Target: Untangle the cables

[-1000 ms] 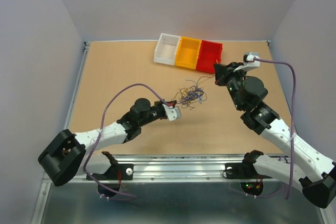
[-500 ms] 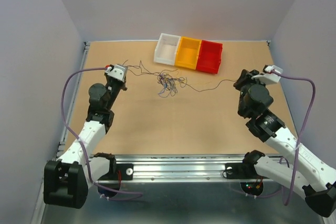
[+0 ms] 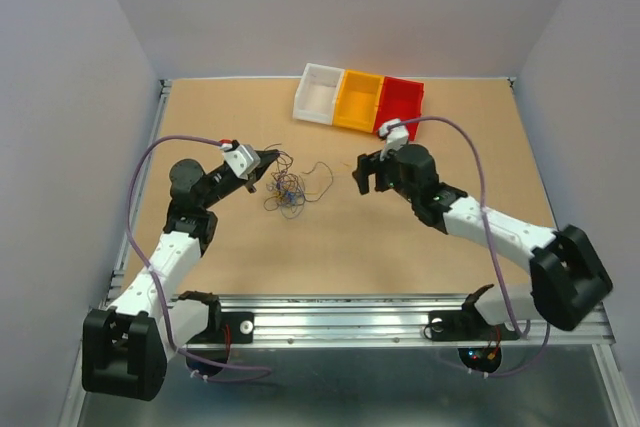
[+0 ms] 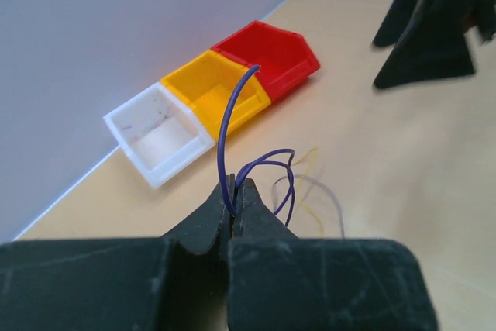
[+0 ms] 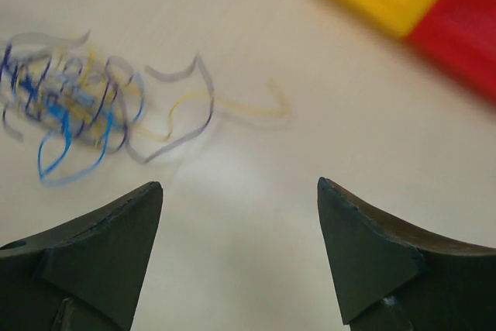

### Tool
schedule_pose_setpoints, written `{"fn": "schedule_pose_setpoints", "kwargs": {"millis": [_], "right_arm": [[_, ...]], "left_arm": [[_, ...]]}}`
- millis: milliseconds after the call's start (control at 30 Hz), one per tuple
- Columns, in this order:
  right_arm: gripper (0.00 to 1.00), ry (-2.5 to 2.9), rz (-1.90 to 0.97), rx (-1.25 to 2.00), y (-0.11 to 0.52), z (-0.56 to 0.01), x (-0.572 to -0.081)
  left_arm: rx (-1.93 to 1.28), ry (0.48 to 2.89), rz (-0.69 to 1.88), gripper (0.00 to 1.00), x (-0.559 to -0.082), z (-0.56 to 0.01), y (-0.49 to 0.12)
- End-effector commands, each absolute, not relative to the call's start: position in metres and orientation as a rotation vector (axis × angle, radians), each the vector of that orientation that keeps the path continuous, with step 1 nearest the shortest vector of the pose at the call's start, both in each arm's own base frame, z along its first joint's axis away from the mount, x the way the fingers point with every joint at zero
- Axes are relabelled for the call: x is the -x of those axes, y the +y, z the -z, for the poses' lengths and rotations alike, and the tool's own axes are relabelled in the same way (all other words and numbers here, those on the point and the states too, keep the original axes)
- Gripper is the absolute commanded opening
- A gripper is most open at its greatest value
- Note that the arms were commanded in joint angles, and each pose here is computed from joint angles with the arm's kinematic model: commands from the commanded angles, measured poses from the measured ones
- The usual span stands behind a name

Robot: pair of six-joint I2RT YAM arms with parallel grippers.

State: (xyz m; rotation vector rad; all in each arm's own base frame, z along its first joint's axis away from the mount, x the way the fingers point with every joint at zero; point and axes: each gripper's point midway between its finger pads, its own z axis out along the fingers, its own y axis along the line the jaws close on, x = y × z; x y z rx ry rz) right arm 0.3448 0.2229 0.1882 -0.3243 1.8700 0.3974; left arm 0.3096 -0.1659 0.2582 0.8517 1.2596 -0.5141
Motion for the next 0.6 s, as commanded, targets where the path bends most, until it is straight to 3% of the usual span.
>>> {"fn": "schedule_pose_setpoints", "kwargs": {"millis": [0, 133, 567], "right_arm": [[0.85, 1.643, -0.807, 0.842, 0.315, -0.189, -0.319], [0.83, 1.675, -0.958, 0.97, 0.354, -0.142, -0.323], [0.82, 1.557, -1.173, 1.041, 0.416, -0.124, -0.32]], "left_arm": [[-0.958, 1.109, 0.547, 0.0, -0.285, -0.286, -0.179], [-0.956, 1.106, 0.529, 0.0, -0.285, -0.285, -0.178], [-0.964, 1.119, 0.51, 0.0, -0.291, -0.279, -0.178]]}}
